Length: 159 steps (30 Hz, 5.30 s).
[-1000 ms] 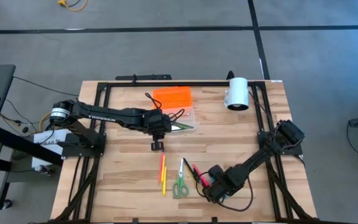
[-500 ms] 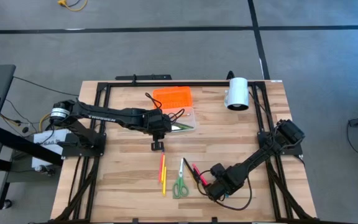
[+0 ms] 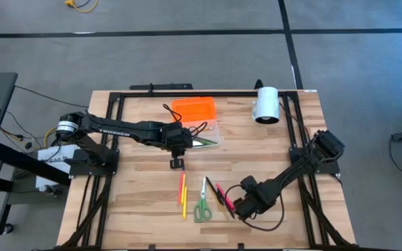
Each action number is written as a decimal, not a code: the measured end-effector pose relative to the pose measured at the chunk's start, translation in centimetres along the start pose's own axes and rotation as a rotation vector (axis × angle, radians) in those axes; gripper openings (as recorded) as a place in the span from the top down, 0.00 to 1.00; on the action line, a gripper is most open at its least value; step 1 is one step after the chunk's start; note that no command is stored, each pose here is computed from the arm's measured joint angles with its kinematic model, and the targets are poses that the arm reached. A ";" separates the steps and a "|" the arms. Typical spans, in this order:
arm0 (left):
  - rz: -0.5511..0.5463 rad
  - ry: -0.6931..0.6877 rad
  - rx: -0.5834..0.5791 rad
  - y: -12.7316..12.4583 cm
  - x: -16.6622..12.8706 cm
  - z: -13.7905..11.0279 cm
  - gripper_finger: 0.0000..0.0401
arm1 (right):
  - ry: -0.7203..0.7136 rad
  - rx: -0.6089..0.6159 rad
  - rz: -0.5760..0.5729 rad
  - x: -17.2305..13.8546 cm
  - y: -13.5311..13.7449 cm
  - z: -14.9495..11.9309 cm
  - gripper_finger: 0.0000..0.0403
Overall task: Pick & place school supplies into a supply box
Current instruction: Put the blue pen into the supply box, then put the pink pencil into the supply box
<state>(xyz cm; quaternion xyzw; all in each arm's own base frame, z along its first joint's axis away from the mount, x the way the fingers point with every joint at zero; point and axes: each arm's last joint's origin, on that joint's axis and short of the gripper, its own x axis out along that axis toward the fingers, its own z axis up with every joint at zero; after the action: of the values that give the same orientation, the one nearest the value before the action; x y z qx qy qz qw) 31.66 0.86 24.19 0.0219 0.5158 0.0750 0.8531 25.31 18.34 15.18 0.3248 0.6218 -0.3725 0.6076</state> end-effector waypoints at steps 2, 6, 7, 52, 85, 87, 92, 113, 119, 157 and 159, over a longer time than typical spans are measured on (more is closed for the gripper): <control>0.000 0.000 -0.002 0.0 0.0 0.0 0.86 | -0.018 -0.007 0.002 -0.4 -0.2 0.4 0.92; 0.000 0.000 -0.014 0.0 0.0 0.0 0.86 | -0.082 -0.012 0.036 -1.4 -0.4 1.3 0.93; 0.000 0.000 -0.018 0.0 0.0 0.0 0.86 | -0.100 -0.014 0.044 -1.7 -0.5 1.6 0.93; 0.328 -0.244 -0.512 -6.1 -11.4 -5.9 0.86 | -0.691 -0.598 0.350 -7.4 -5.8 26.3 0.93; 0.352 -0.260 -0.480 -6.9 -11.6 -6.4 0.86 | -0.613 -0.718 0.321 -2.5 -2.7 29.2 0.84; 0.352 -0.260 -0.480 -6.9 -11.6 -6.4 0.86 | -0.607 -0.718 0.318 -2.5 -2.8 29.2 0.82; 0.352 -0.260 -0.480 -6.9 -11.6 -6.4 0.86 | -0.603 -0.706 0.321 -2.5 -2.8 29.2 0.73; 0.079 -0.357 -0.754 -9.8 -7.0 -7.2 0.86 | -0.772 -0.942 0.417 -12.7 -4.0 20.2 0.69; -0.019 -0.386 -0.923 -10.3 -4.9 -8.2 0.86 | -0.835 -0.917 0.456 -14.9 -7.0 17.2 0.71; -0.077 -0.159 -1.133 -10.6 4.8 -7.4 0.83 | -0.810 -0.857 0.608 -14.5 -13.4 8.4 0.71; -0.084 -0.154 -1.121 -10.6 4.8 -7.4 0.79 | -0.811 -0.857 0.608 -14.5 -13.4 8.4 0.71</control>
<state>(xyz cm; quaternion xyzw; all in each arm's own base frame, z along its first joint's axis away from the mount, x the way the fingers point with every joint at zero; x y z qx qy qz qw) 28.42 -9.23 15.29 -0.4495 0.3338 0.3016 0.7717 18.82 5.01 30.73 0.0493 0.3177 0.0031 0.9469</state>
